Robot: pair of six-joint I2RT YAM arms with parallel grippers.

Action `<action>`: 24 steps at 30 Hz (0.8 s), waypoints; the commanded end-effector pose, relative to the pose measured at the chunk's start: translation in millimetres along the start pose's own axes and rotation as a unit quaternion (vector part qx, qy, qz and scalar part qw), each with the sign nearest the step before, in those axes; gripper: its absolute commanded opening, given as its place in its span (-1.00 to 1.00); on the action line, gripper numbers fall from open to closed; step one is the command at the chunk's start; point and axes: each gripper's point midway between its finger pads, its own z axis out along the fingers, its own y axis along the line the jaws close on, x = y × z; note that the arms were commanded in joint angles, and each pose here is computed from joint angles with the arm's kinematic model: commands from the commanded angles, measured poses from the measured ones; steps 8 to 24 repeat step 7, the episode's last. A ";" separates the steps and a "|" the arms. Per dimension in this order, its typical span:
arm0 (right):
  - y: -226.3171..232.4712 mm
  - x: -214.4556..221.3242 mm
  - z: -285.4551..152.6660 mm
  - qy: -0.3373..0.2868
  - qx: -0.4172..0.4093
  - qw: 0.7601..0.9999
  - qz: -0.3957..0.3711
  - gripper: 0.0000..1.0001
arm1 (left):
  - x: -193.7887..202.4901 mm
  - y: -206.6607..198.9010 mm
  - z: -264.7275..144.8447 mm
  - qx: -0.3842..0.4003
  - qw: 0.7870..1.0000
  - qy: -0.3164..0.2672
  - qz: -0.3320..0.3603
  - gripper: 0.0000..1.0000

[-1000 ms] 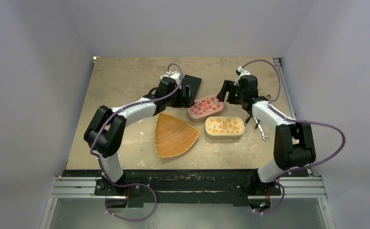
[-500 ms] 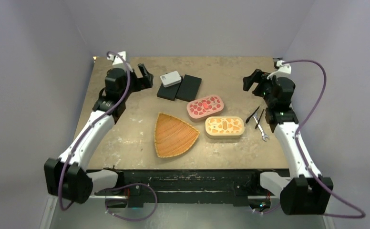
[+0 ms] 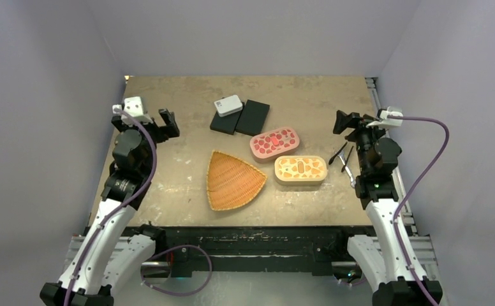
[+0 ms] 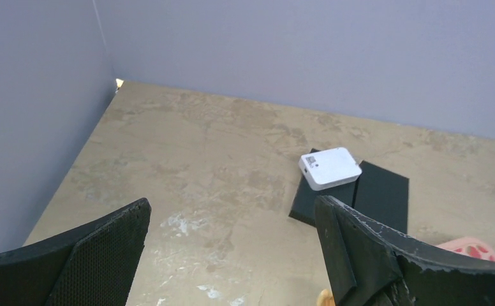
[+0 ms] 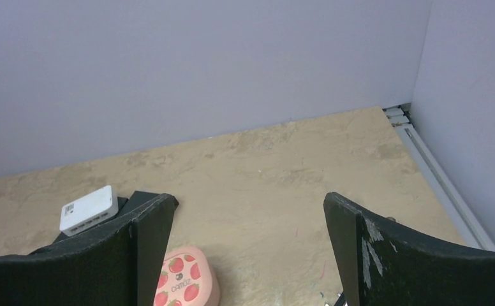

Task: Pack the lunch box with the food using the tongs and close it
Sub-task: Reset both arms

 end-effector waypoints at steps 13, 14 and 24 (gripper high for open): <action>0.9 -27.4 -0.6 -0.049 0.003 0.999 -0.015 0.81 | 20.8 7.8 10.9 -0.027 0.998 0.041 0.038 0.99; 0.9 -27.4 -0.6 -0.049 0.003 0.999 -0.015 0.81 | 20.8 7.8 10.9 -0.027 0.998 0.041 0.038 0.99; 0.9 -27.4 -0.6 -0.049 0.003 0.999 -0.015 0.81 | 20.8 7.8 10.9 -0.027 0.998 0.041 0.038 0.99</action>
